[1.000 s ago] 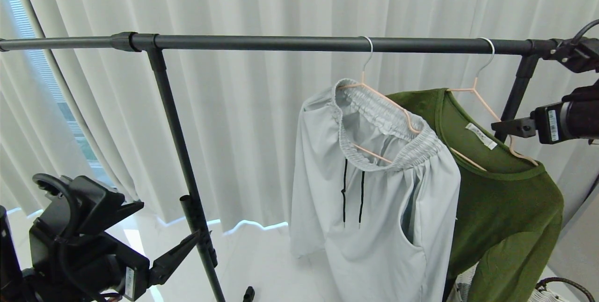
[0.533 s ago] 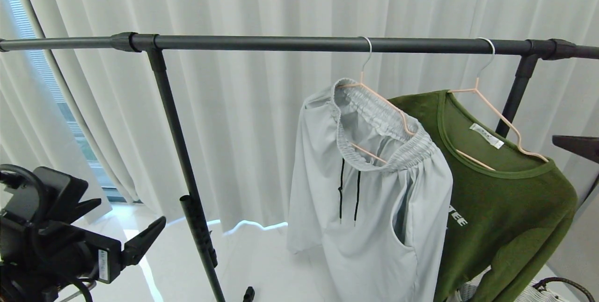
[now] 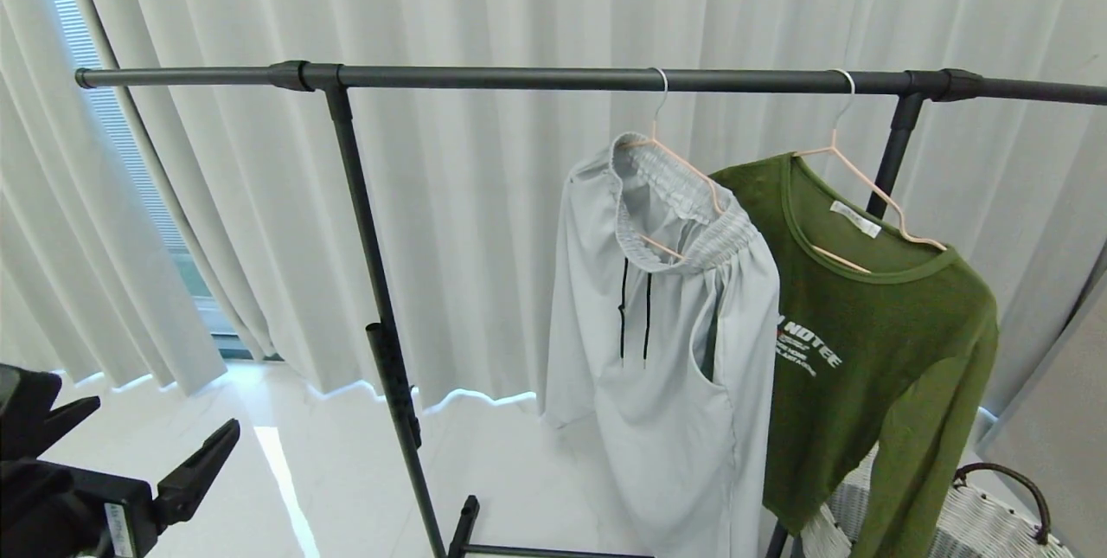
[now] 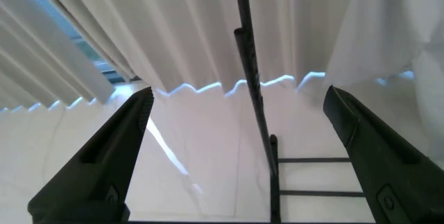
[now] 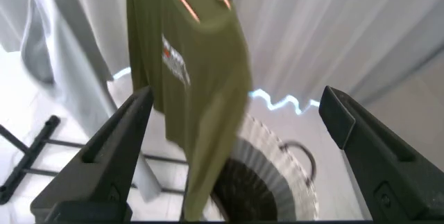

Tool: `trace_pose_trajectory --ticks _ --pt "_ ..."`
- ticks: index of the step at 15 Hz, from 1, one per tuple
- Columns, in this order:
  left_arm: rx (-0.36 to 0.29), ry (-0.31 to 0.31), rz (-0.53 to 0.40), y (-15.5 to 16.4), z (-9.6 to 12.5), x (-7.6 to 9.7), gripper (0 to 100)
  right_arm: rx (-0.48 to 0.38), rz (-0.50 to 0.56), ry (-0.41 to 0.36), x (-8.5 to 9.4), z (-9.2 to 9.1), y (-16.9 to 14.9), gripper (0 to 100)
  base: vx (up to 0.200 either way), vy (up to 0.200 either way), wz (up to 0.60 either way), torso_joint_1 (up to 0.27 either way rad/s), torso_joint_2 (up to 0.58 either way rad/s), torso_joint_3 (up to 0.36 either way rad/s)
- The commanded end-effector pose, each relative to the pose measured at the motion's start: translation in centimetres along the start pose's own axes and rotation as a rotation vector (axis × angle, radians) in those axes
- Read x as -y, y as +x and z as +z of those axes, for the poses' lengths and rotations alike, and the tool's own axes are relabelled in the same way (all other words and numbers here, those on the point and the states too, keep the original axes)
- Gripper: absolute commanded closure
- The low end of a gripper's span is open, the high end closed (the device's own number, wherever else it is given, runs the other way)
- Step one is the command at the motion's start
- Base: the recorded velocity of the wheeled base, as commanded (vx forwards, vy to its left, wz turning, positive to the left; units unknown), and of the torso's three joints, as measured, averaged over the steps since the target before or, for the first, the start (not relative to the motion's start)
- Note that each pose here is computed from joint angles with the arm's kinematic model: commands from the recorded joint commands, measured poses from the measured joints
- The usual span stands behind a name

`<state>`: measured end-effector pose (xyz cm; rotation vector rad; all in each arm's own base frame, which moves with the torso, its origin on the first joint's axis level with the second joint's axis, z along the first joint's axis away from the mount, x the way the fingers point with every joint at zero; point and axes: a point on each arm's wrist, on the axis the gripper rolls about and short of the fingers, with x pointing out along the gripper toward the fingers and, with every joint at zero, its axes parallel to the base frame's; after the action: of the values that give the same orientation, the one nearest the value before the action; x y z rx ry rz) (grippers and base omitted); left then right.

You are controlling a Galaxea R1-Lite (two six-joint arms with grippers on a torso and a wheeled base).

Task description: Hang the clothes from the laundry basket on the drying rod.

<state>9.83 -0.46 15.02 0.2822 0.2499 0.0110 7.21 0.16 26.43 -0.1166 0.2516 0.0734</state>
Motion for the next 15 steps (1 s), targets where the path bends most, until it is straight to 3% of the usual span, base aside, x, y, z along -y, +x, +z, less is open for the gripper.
trace_pose_trajectory --ticks 1,3,6,8,9,10,12,15 --pt "0.041 -0.005 0.039 -1.8 -1.1 0.0 0 0.012 -0.037 -0.004 -0.1 -1.7 -1.4 0 -0.200 0.000 0.00 -0.002 0.01 0.002" --pt "0.045 -0.010 0.093 -2.8 -2.2 0.1 0 -0.001 -0.081 -0.018 -0.3 -3.8 -2.3 0 -0.200 0.000 0.00 0.000 0.00 0.005" --pt "0.070 -0.021 0.180 -4.5 -4.2 0.2 0 -0.005 -0.115 -0.053 -0.9 -7.6 -3.8 0 0.000 0.000 0.00 0.000 0.00 0.000" --pt "0.051 -0.027 0.244 -5.3 -4.9 0.1 0 -0.001 -0.139 -0.076 -1.3 -10.1 -4.5 0 0.000 0.000 0.00 0.000 0.00 0.000" --pt "0.036 -0.036 0.305 -6.2 -5.7 0.1 0 -0.001 -0.182 -0.094 -1.6 -12.5 -5.0 0 0.000 0.000 0.00 0.000 0.00 0.000" --pt "0.038 -0.039 0.317 -6.5 -6.0 0.1 0 -0.001 -0.197 -0.100 -1.7 -13.3 -5.1 0 0.000 0.000 0.00 0.000 0.00 0.000" --pt "0.049 -0.056 0.384 -8.4 -8.0 0.5 0 0.039 -0.237 -0.105 -2.1 -16.1 -5.7 0 0.000 0.000 0.00 0.000 0.00 0.000" --pt "0.128 -0.082 0.426 -9.7 -9.5 0.8 0 0.089 -0.241 -0.104 -2.4 -18.4 -5.8 0 0.000 0.000 0.00 0.000 0.00 0.000"
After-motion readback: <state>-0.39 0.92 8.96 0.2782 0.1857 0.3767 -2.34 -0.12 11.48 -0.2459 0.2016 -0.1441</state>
